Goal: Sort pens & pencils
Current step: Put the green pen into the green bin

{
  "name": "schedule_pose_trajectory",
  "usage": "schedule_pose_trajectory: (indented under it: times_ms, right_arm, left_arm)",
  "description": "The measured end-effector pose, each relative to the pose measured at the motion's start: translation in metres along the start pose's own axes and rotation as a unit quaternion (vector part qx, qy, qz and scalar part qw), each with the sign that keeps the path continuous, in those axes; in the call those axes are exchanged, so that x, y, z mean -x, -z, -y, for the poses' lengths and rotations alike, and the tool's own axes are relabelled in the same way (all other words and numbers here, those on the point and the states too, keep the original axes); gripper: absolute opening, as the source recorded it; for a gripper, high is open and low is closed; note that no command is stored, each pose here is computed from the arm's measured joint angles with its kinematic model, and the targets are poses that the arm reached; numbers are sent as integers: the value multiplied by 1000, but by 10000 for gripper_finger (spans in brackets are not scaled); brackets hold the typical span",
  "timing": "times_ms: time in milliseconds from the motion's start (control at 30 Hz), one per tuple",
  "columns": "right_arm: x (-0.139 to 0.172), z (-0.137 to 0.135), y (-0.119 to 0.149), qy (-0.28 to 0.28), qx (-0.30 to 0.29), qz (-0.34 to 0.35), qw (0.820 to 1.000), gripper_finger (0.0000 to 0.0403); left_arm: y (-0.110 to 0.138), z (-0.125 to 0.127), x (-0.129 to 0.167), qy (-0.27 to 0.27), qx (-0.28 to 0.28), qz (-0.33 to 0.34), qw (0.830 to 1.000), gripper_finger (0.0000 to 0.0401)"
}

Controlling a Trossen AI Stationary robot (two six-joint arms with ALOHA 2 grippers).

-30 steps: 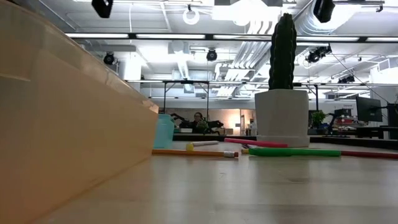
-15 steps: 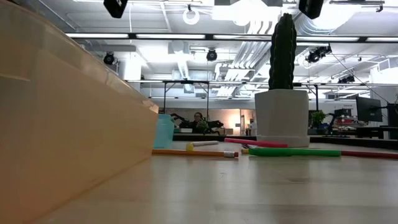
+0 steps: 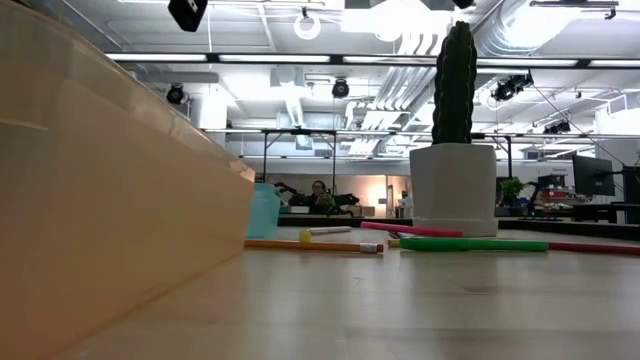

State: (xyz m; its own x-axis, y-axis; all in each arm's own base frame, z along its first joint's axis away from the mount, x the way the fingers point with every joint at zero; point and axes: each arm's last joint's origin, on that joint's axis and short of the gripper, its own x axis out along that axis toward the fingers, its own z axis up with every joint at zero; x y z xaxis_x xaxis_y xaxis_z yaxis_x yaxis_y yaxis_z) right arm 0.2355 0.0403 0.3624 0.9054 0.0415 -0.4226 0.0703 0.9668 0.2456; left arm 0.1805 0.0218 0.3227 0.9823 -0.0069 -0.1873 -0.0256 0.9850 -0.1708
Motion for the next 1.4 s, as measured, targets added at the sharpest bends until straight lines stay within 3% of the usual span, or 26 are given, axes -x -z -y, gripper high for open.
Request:
schedule_pose_trajectory:
  times_ms: [167,433,767,1167,1400]
  right_arm:
    - [-13,0,4,8,-12,-22,1000,0]
    - [-30,7,23,50,-44,-115,991,0]
    - [-50,21,31,90,-64,-158,981,0]
    - [-92,44,52,89,-86,-252,960,0]
    - [-105,53,59,101,-91,-272,953,16]
  left_arm:
    - [0,-1,0,-8,9,1,1000,1]
    - [2,-1,0,-18,10,-6,1000,0]
    - [13,-5,1,-58,14,-61,996,0]
    - [18,-7,2,-96,-3,-86,992,1]
    - [18,-8,2,-108,-4,-84,991,1]
